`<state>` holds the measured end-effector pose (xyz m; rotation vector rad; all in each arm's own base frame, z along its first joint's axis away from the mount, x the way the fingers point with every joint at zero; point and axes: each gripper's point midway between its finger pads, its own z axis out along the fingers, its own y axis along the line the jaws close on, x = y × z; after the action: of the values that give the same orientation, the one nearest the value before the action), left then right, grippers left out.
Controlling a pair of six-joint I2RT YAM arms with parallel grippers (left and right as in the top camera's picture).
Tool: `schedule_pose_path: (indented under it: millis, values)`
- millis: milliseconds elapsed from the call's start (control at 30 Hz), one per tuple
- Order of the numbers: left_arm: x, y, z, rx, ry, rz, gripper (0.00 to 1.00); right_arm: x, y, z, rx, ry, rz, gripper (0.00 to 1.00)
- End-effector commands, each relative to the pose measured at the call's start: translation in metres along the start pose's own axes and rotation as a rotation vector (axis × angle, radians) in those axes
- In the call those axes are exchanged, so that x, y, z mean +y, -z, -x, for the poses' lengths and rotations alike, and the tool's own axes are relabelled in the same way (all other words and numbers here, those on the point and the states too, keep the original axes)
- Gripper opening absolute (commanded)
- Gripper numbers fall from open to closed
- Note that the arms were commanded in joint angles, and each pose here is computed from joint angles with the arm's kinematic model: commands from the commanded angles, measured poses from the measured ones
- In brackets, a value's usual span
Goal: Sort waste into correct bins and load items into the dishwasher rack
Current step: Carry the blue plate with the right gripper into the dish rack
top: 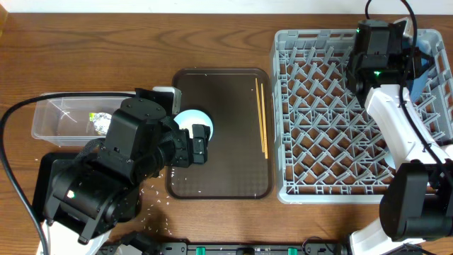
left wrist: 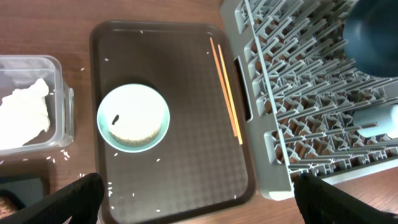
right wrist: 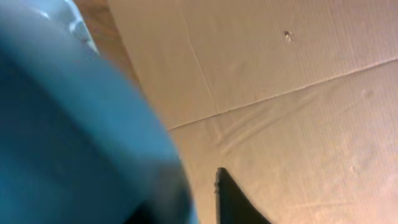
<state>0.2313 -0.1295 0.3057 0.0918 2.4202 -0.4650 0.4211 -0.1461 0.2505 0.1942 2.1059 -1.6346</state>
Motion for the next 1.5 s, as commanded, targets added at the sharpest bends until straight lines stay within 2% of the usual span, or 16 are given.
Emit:
schedule_pose_path:
  millis: [0, 133, 367, 467, 533, 733, 900, 1000, 1100, 1167, 1267, 1467]
  values:
    - [-0.001, 0.002, 0.001, 0.004, -0.007, -0.006, 0.98, 0.016, 0.014, 0.010, -0.059, 0.100, 0.082, 0.33]
    - [0.000, 0.002, -0.003, 0.018, -0.007, 0.001, 0.98, 0.028, 0.023, 0.011, -0.084, 0.153, 0.131, 0.46]
    - [0.002, 0.002, -0.006, 0.031, -0.006, 0.006, 0.98, 0.031, 0.042, 0.017, -0.113, 0.171, 0.117, 0.78]
    - [0.002, 0.002, -0.006, 0.031, -0.006, 0.006, 0.98, 0.055, 0.061, 0.021, -0.184, 0.293, 0.220, 0.80]
    - [0.002, 0.002, -0.006, 0.031, -0.006, 0.006, 0.98, 0.066, 0.071, 0.024, -0.216, 0.313, 0.268, 0.82]
    - [0.002, 0.002, -0.006, 0.031, -0.006, 0.006, 0.98, 0.080, 0.098, 0.030, -0.265, 0.220, 0.354, 0.93]
    - [0.002, 0.002, -0.006, 0.031, -0.006, 0.006, 0.98, 0.097, 0.151, 0.026, -0.342, 0.184, 0.597, 0.98]
    - [0.007, 0.002, -0.004, 0.020, -0.006, 0.033, 0.98, 0.107, 0.193, 0.010, -0.354, 0.158, 0.864, 0.99]
    - [0.010, -0.003, -0.004, 0.032, -0.006, 0.054, 0.98, 0.110, 0.235, -0.012, -0.285, 0.083, 1.154, 0.98]
    - [0.012, -0.009, -0.007, 0.056, -0.006, 0.070, 0.98, 0.105, 0.251, -0.022, -0.234, 0.042, 1.265, 0.95]
    - [0.016, -0.019, -0.013, 0.105, -0.006, 0.099, 0.98, 0.094, 0.262, -0.031, -0.190, -0.004, 1.341, 0.93]
    - [0.021, -0.036, -0.022, 0.186, -0.006, 0.139, 0.98, 0.082, 0.265, -0.044, -0.153, -0.007, 1.365, 0.90]
